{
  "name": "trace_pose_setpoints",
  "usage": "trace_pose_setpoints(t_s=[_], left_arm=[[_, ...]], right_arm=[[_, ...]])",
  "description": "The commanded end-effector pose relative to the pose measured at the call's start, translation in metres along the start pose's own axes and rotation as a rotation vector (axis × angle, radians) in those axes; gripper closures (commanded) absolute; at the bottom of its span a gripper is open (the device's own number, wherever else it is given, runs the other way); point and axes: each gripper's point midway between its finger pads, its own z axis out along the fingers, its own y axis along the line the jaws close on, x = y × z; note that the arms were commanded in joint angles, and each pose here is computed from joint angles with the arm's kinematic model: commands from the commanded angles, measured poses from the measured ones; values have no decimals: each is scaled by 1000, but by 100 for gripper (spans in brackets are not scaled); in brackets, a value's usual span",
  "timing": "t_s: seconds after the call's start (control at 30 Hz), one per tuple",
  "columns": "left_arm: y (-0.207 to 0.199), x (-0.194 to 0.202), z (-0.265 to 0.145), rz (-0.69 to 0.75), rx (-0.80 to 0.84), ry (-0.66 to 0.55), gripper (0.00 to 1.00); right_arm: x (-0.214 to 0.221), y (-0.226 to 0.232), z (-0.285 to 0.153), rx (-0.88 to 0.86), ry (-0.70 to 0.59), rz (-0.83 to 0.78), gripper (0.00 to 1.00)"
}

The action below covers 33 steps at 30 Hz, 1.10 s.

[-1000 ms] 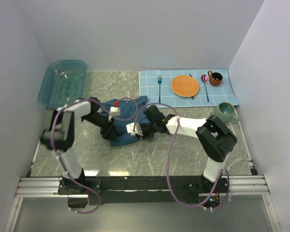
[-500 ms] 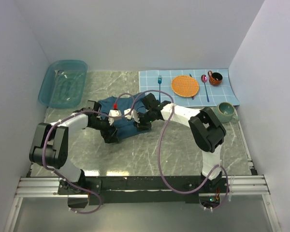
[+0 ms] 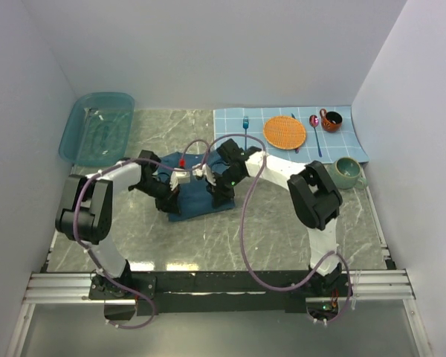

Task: Roll the t-shirts
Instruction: Roll the T-shirt to the center of the board.

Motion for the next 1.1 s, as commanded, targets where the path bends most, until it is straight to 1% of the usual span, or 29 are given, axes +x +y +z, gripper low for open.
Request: trace_pose_setpoints(t_s=[0.0, 0.03, 0.07, 0.1, 0.13, 0.17, 0.2, 0.23, 0.3, 0.33, 0.4, 0.43, 0.47, 0.5, 0.53, 0.57, 0.6, 0.63, 0.67, 0.7, 0.73, 0.77, 0.87, 0.9, 0.93, 0.97, 1.0, 1.03, 1.07], left_arm=[[-45, 19, -14, -107, 218, 126, 99], [-40, 21, -13, -136, 228, 140, 99], [-38, 22, -14, -156, 229, 142, 99], [-33, 25, -15, -186, 220, 139, 99], [-25, 27, -13, -198, 208, 134, 99], [-18, 29, -12, -217, 193, 131, 97], [-10, 32, -12, -262, 172, 131, 94], [0, 36, -8, -279, 166, 137, 91], [10, 40, -8, -326, 162, 127, 84], [18, 42, -5, -339, 154, 120, 76], [26, 45, -6, -381, 136, 103, 70], [31, 44, -7, -393, 118, 92, 63], [42, 42, -8, -391, 80, 74, 61], [47, 41, -14, -422, 53, 52, 58], [53, 35, -22, -423, 8, 28, 53], [68, 28, -27, -410, -61, -4, 51], [77, 27, -45, -469, -118, -56, 49], [78, 15, -62, -437, -176, -101, 46], [81, 7, -73, -407, -217, -134, 44], [76, 0, -82, -355, -234, -147, 43], [64, -14, -95, -275, -262, -172, 39], [57, -19, -100, -233, -273, -178, 37], [26, -24, -98, -45, -294, -114, 35], [18, -18, -82, 49, -300, -62, 34], [9, -28, -88, 148, -359, -71, 31], [0, -34, -79, 245, -373, -64, 29], [-11, -25, -72, 316, -398, -59, 26], [0, -32, -75, 406, -492, -56, 19], [-5, -34, -66, 485, -498, -44, 17]], right_arm=[[-12, 42, -27, -261, 8, 93, 90], [-2, 45, -19, -310, 37, 133, 90], [3, 53, -21, -358, 64, 172, 90], [-5, 47, -22, -362, 59, 179, 90], [4, 45, -10, -411, 72, 238, 90], [4, 45, -9, -431, 79, 302, 90], [-1, 36, -9, -419, 65, 322, 90], [1, 34, -1, -443, 47, 384, 89], [-2, 25, 3, -447, 15, 407, 90], [4, 22, 10, -456, 21, 439, 90], [12, 16, 20, -463, 33, 463, 90], [15, 15, 24, -459, 46, 511, 91], [19, 5, 31, -429, 45, 520, 91], [26, 2, 38, -429, 58, 552, 91], [31, -1, 42, -425, 67, 584, 91], [32, -7, 45, -410, 71, 597, 91], [41, -10, 52, -415, 88, 637, 91], [44, -13, 55, -409, 104, 692, 91], [44, -19, 57, -395, 107, 705, 91], [53, -21, 63, -402, 121, 740, 91], [53, -22, 65, -393, 132, 788, 91], [56, -26, 69, -379, 125, 788, 91], [59, -30, 75, -365, 129, 807, 91], [65, -31, 80, -366, 140, 823, 91], [66, -32, 82, -360, 140, 839, 91], [67, -31, 83, -369, 140, 837, 92], [67, -29, 85, -374, 141, 834, 92], [68, -29, 85, -373, 144, 833, 92], [68, -28, 86, -375, 147, 829, 92]])
